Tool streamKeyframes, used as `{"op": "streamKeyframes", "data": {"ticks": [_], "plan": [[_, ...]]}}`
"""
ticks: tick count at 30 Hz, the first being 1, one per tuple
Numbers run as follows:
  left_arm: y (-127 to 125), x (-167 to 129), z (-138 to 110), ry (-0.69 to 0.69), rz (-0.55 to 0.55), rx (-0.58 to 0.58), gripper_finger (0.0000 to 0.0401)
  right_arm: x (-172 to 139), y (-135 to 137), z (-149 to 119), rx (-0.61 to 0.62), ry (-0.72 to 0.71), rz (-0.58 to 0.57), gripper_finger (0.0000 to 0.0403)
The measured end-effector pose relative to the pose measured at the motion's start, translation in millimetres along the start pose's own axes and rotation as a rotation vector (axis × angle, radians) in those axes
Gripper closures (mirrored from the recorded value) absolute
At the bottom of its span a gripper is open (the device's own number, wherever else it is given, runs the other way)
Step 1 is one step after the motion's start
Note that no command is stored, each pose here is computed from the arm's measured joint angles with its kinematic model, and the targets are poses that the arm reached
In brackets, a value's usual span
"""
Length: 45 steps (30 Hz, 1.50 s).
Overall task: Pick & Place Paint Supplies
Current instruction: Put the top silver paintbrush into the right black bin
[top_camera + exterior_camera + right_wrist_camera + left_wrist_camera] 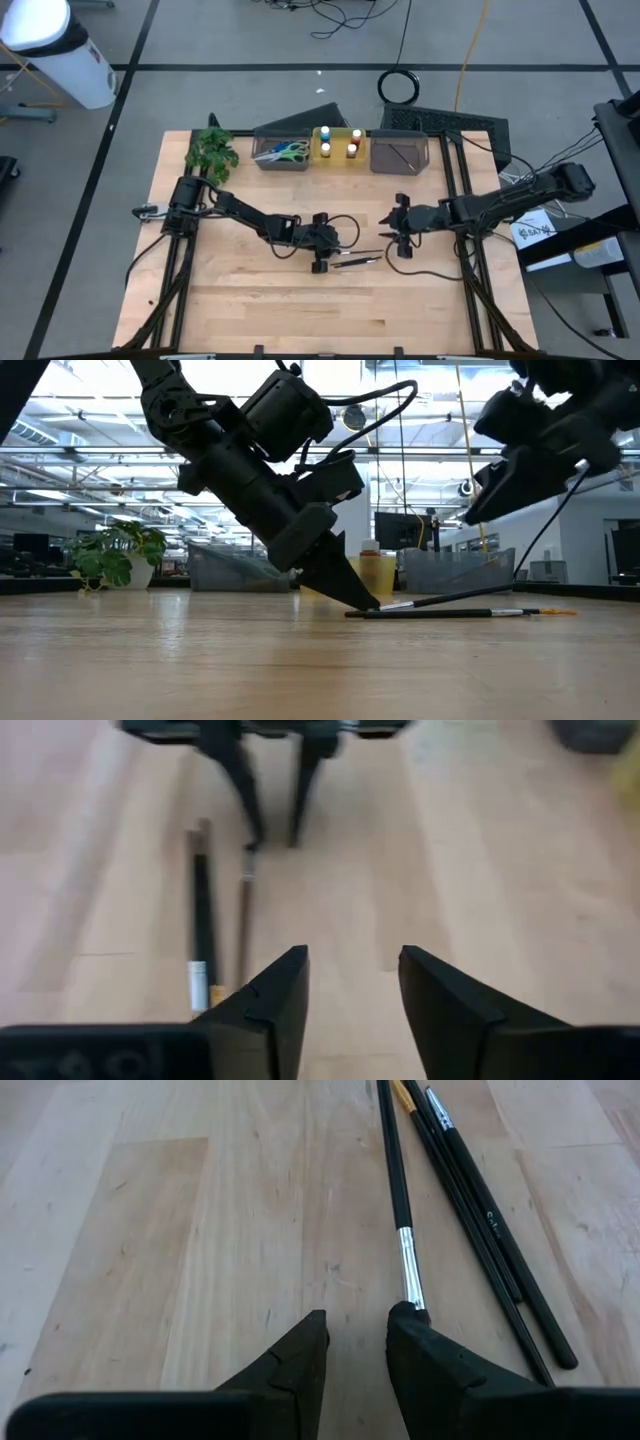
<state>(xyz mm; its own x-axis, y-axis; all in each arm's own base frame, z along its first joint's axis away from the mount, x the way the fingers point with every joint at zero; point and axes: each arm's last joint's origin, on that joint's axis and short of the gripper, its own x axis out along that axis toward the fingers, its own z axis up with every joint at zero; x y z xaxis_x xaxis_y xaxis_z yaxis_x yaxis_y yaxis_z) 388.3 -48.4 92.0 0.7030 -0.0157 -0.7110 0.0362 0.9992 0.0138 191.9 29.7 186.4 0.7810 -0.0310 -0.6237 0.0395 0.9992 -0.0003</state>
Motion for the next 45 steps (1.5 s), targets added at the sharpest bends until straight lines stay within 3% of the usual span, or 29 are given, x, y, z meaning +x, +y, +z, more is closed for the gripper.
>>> {"op": "streamKeyframes", "data": {"ticks": [9, 21, 28, 37, 45], "plan": [[0.0, 0.4, -1.1, 0.007, 0.000, -0.007, 0.0284, 17.9, 31.4, -9.8, -0.002, 0.035, 0.110, 0.0221], [0.1, 0.6, -2.2, 0.015, -0.021, -0.009, 0.0284, 58.5, 42.7, -37.1, -0.051, 0.180, 0.094, 0.0237], [0.1, 0.6, -2.5, 0.017, -0.024, -0.009, 0.0284, 60.2, 43.4, -36.8, -0.053, 0.172, 0.100, 0.0282], [0.0, 0.6, -2.6, 0.018, -0.026, -0.009, 0.0284, 59.7, 41.3, -34.9, -0.043, 0.169, 0.122, 0.0388], [0.0, -7.6, 4.4, -0.006, -0.029, 0.054, 0.0284, 58.1, 40.2, -33.3, -0.054, 0.165, 0.140, 0.0397]]}}
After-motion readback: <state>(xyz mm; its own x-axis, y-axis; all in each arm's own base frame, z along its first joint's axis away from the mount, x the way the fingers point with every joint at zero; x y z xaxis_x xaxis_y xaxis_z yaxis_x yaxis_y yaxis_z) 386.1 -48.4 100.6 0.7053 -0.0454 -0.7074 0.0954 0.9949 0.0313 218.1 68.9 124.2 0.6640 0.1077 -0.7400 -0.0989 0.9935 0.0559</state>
